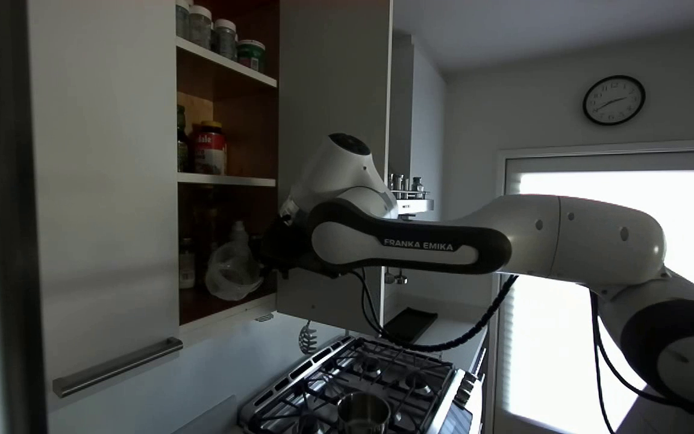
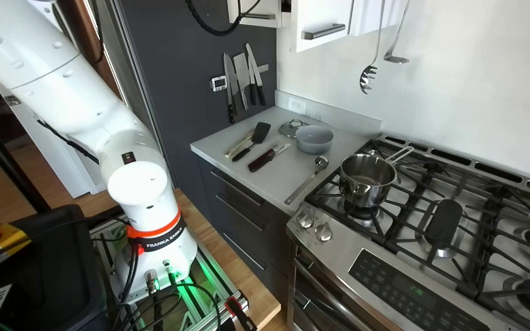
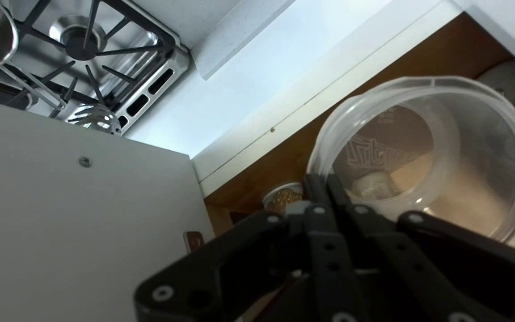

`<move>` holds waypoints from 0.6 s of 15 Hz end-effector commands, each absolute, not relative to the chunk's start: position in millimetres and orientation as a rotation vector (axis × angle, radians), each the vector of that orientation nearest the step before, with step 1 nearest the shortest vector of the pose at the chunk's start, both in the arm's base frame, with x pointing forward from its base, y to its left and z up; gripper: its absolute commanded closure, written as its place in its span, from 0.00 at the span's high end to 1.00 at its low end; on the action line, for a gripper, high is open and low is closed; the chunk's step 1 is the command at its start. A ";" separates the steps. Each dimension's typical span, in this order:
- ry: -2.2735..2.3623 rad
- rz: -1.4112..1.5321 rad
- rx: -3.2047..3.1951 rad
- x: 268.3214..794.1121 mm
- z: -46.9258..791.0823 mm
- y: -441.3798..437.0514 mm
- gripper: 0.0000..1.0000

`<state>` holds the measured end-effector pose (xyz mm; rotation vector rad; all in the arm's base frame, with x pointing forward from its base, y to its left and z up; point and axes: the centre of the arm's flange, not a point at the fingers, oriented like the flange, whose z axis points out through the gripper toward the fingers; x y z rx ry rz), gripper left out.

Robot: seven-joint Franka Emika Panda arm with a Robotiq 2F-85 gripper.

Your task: Move the container from the counter to the bottom shelf of the cupboard then close the cupboard door

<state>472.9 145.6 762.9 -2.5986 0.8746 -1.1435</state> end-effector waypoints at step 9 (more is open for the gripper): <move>0.843 -1.088 -2.622 508.3 758.7 156.1 0.01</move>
